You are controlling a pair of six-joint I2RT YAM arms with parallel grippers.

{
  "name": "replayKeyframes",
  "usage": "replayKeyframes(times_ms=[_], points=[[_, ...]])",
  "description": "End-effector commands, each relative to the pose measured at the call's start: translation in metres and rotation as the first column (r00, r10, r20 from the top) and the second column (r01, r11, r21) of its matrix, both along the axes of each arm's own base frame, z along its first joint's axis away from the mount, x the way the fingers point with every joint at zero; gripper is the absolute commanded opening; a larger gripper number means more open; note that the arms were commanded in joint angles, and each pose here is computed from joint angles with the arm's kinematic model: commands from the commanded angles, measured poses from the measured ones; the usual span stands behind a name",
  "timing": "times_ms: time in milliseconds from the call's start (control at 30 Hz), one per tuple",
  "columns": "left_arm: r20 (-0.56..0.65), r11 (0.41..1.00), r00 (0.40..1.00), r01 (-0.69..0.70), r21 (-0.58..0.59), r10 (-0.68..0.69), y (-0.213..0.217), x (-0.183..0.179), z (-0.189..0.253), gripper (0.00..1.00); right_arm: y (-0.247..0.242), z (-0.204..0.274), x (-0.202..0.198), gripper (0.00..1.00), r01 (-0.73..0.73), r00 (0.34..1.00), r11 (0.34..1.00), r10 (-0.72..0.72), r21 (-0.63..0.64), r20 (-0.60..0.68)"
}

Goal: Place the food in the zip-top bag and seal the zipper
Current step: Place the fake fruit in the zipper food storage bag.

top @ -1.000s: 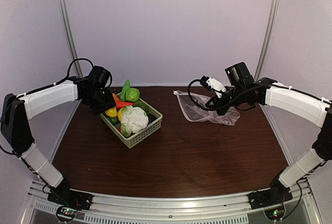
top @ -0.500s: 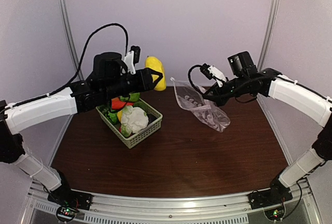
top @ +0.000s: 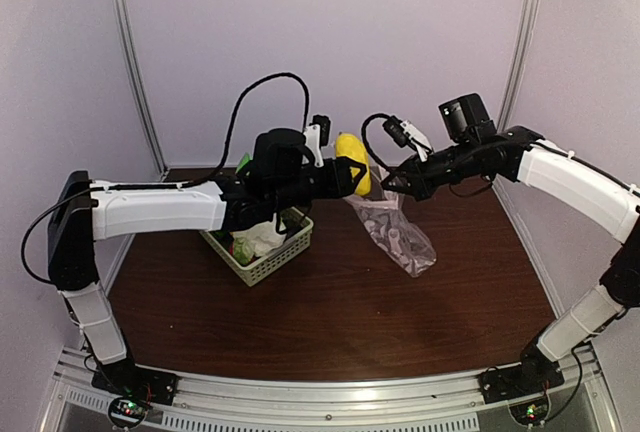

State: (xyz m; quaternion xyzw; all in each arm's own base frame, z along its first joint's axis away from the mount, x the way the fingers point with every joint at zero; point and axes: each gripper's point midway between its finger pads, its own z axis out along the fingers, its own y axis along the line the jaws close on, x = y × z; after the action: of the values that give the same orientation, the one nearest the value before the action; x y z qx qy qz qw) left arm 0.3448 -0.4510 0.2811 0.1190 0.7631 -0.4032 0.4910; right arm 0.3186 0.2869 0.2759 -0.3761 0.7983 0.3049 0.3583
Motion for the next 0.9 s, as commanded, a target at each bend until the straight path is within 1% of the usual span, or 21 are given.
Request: replayKeyframes(times_ms=[0, 33, 67, 133, 167, 333, 433, 467, 533, 600, 667, 733, 800, 867], points=[[0.044, 0.994, 0.999, -0.012, -0.107, 0.017, -0.008, 0.007, 0.032, 0.54, 0.005, 0.019, -0.004, 0.00, -0.029, 0.999, 0.996, 0.030, 0.079, -0.017], [0.047, 0.994, 0.999, -0.004, -0.109, 0.009, -0.010, 0.006, 0.034, 0.59, 0.006, 0.020, -0.005, 0.00, -0.033, 0.999, 0.996, 0.035, 0.087, -0.019], [0.048, 0.994, 0.999, -0.003, -0.106, 0.008, -0.011, 0.006, 0.035, 0.66, 0.006, 0.021, -0.004, 0.00, -0.033, 0.999, 0.995, 0.036, 0.095, -0.026], [0.042, 0.995, 0.999, -0.015, -0.094, 0.019, -0.010, 0.007, 0.038, 0.84, 0.003, 0.023, 0.000, 0.00, -0.021, 0.999, 0.993, 0.024, 0.112, -0.030], [0.044, 0.996, 0.999, -0.016, -0.089, 0.020, -0.009, 0.007, 0.040, 0.87, 0.001, 0.023, 0.002, 0.00, -0.011, 0.999, 0.993, 0.015, 0.119, -0.035], [0.070, 0.997, 0.997, -0.016, -0.078, 0.021, -0.003, 0.004, 0.052, 0.89, -0.012, 0.020, 0.017, 0.00, 0.032, 0.998, 0.989, -0.024, 0.146, -0.059], [0.145, 0.998, 0.989, -0.009, -0.061, 0.018, 0.005, -0.002, 0.075, 0.90, -0.020, 0.017, 0.023, 0.00, 0.053, 0.997, 0.987, -0.044, 0.149, -0.062], [0.168, 0.999, 0.985, -0.024, -0.042, 0.031, 0.012, -0.002, 0.081, 0.90, -0.023, 0.016, 0.025, 0.00, 0.064, 0.997, 0.987, -0.056, 0.147, -0.061], [0.189, 0.996, 0.979, -0.086, 0.016, 0.082, 0.032, 0.000, 0.084, 0.97, -0.031, 0.013, 0.031, 0.00, 0.094, 0.995, 0.987, -0.088, 0.130, -0.054], [0.185, 0.984, 0.974, -0.149, 0.098, 0.129, 0.055, 0.006, 0.076, 0.98, -0.044, 0.015, 0.041, 0.00, 0.119, 0.993, 0.989, -0.117, 0.092, -0.020], [0.139, 0.956, 0.973, -0.208, 0.208, 0.182, 0.087, 0.018, 0.055, 0.98, -0.066, 0.025, 0.060, 0.00, 0.181, 0.983, 0.982, -0.183, 0.059, 0.032], [0.061, 0.921, 0.967, -0.253, 0.297, 0.246, 0.120, 0.027, 0.030, 0.98, -0.080, 0.021, 0.069, 0.00, 0.218, 0.974, 0.975, -0.220, 0.027, 0.056], [-0.033, 0.885, 0.946, -0.288, 0.365, 0.321, 0.155, 0.031, 0.001, 0.98, -0.073, -0.005, 0.061, 0.00, 0.173, 0.985, 0.985, -0.173, -0.026, 0.008], [-0.097, 0.853, 0.922, -0.303, 0.425, 0.376, 0.183, 0.027, -0.028, 0.98, -0.068, -0.016, 0.051, 0.00, 0.108, 0.994, 0.990, -0.107, -0.096, 0.008]])
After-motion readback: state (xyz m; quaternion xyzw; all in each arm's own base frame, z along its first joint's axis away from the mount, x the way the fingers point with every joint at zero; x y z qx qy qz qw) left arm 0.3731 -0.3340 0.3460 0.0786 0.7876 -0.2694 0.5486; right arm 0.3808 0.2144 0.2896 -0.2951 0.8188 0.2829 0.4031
